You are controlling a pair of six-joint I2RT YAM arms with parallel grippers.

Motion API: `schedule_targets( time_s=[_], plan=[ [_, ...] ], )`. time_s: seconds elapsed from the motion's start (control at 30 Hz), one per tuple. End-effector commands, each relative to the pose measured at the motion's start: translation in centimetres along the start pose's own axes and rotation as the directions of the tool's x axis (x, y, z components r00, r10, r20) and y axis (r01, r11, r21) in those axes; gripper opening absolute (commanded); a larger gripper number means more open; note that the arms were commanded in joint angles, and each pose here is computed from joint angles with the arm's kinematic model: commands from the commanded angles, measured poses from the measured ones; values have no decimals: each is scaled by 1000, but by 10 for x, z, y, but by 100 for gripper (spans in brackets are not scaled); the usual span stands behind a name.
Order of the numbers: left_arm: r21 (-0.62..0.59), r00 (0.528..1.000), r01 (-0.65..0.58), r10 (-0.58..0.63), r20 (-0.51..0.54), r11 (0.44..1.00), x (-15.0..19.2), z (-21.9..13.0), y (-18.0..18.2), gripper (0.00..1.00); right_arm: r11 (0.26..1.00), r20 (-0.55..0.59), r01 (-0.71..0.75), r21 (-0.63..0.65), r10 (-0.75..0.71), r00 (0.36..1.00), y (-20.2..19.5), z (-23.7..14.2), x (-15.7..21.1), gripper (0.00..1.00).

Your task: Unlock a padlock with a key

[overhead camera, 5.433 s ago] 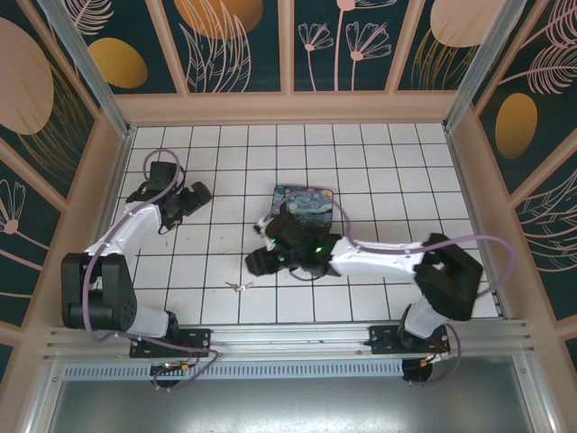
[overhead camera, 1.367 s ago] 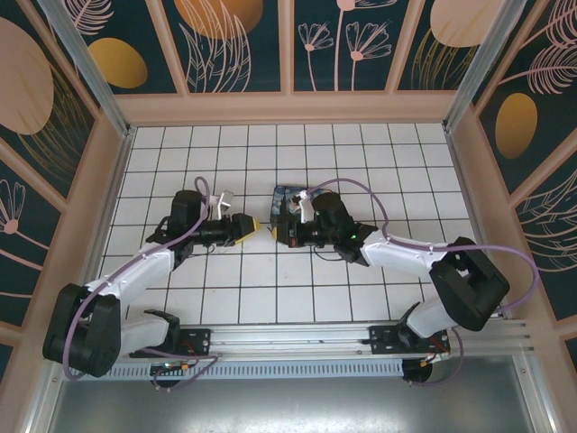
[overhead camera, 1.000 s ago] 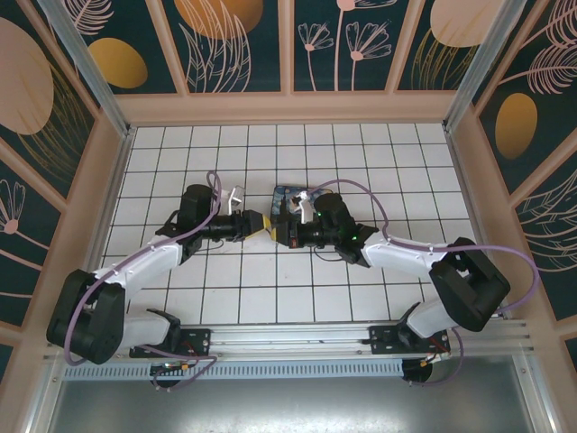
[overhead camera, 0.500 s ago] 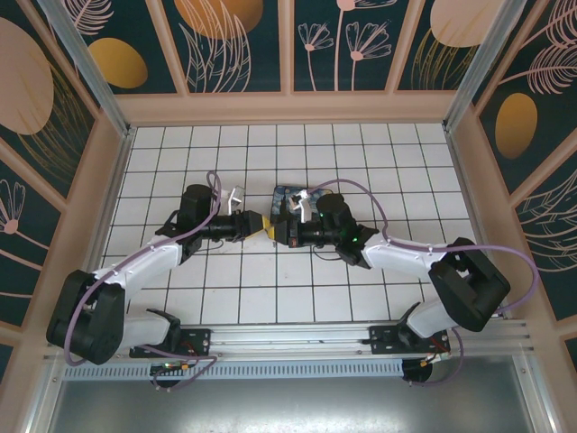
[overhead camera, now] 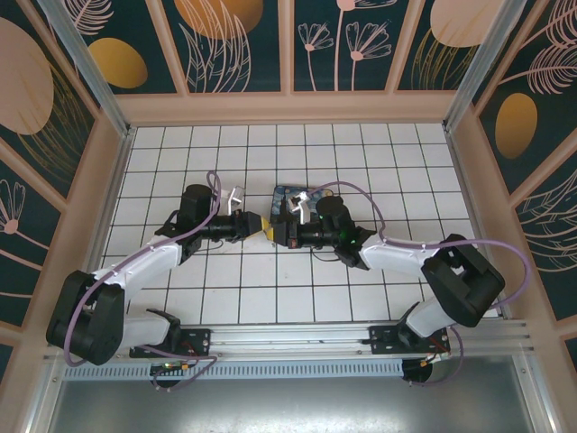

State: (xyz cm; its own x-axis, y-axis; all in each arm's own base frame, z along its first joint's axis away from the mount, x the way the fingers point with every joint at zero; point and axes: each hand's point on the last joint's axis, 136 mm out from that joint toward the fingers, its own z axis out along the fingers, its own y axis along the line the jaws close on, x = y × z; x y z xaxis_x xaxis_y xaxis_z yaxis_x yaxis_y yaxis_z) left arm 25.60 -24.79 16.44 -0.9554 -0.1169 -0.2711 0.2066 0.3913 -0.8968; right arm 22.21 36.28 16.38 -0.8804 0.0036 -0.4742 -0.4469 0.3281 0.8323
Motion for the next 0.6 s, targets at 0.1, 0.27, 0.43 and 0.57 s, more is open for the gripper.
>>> schedule_targets(
  time_s=[0.1,0.27,0.43,0.57],
  plan=[
    [62,999,-43,44,-3,997,-3,-3,-22,26,1000,20,-7,-24,8,1000,-3,-4,0,3],
    [75,999,-44,45,-4,996,-4,-2,-24,20,999,15,-7,-36,8,1000,-4,-3,1,2],
    [78,999,-45,46,-6,996,-4,-2,-24,18,999,18,-21,-43,22,1000,-9,-4,0,2],
    [75,998,-56,57,-8,996,-6,-3,-27,20,998,15,-32,-61,33,999,-11,-4,-1,2]
  ],
)
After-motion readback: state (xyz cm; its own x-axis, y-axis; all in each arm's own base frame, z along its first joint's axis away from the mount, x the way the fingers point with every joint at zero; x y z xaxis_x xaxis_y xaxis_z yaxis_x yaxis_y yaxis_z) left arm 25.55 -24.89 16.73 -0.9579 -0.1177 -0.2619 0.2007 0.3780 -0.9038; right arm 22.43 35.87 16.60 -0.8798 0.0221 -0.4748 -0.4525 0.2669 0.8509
